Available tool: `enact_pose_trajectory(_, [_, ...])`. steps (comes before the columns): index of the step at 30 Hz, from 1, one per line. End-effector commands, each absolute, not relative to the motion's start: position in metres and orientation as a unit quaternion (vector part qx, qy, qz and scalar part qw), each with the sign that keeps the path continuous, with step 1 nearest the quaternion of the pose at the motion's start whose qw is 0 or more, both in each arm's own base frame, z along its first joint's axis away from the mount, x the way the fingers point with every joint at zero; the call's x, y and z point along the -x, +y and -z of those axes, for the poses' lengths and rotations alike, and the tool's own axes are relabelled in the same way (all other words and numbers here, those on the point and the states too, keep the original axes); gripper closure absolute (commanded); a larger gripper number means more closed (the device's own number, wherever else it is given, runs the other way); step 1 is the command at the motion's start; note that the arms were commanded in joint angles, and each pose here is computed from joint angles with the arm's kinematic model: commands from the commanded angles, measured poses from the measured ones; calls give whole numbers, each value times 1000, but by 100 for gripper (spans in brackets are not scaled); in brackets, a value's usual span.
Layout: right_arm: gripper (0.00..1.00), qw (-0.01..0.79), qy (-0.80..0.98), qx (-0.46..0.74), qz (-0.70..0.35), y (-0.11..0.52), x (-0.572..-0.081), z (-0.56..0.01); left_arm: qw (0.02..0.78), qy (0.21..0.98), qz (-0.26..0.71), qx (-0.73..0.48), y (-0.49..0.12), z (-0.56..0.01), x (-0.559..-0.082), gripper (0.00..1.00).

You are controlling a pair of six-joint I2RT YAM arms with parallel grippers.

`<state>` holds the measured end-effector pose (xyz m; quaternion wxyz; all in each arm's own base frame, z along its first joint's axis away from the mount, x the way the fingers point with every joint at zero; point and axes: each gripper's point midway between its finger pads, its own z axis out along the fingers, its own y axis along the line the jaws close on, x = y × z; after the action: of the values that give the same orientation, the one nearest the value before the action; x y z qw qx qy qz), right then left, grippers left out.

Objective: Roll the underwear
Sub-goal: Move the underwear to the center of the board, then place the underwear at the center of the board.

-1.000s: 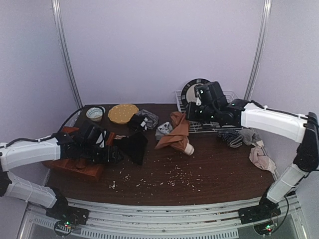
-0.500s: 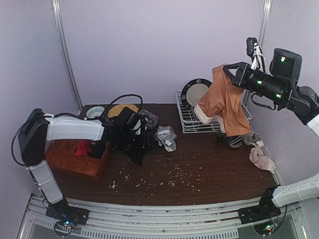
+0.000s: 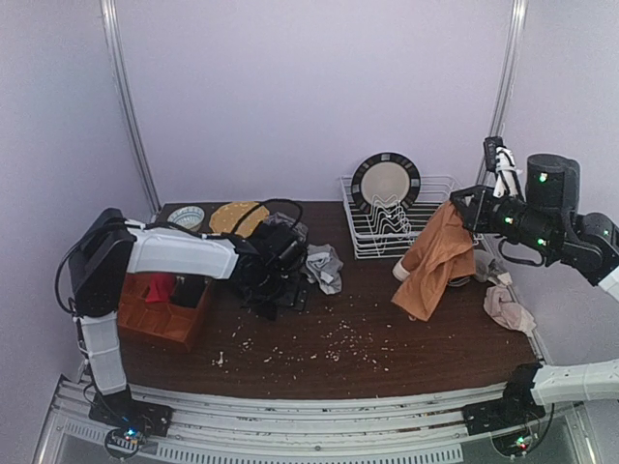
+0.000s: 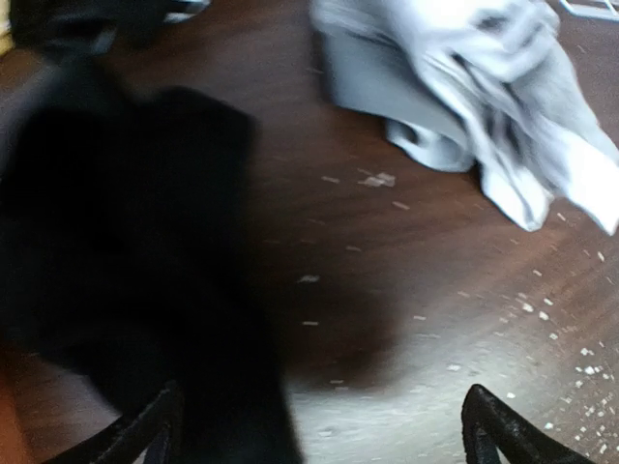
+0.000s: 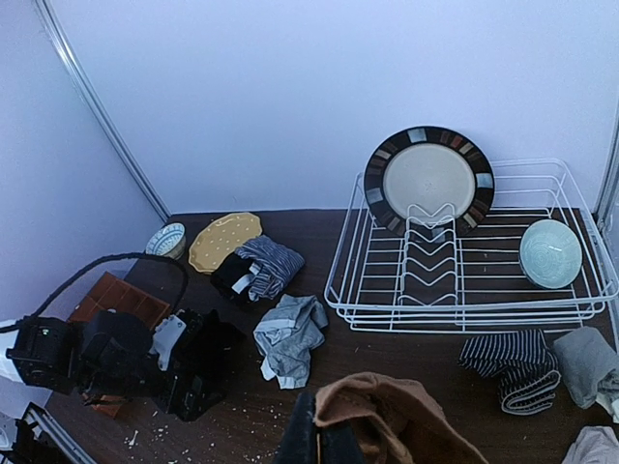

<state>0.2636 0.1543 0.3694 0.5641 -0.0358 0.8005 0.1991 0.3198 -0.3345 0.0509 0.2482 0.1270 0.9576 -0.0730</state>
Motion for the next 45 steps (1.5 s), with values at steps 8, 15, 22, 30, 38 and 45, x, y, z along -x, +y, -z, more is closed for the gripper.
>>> enact_pose_trajectory(8, [100,568,802,27,-185,141,-258,-355,232,968,61,-79,-318,-35,-355,4])
enact_pose_trajectory(15, [100,576,796,24,-186,134,-251,-366,240,953,134,-124,-384,-38,-390,43])
enact_pose_trajectory(22, [100,576,796,23,-182,127,-246,-371,248,943,167,-148,-439,-30,-437,58])
enact_pose_trajectory(30, [100,545,819,46,-175,142,-254,-352,296,920,227,-116,-447,-52,-512,45])
enact_pose_trajectory(38, [100,490,831,96,-245,186,-255,-325,383,876,246,-157,-416,-194,-460,2])
enact_pose_trajectory(45, [100,389,811,196,-391,292,-241,-325,429,869,208,-136,-335,-261,-377,2])
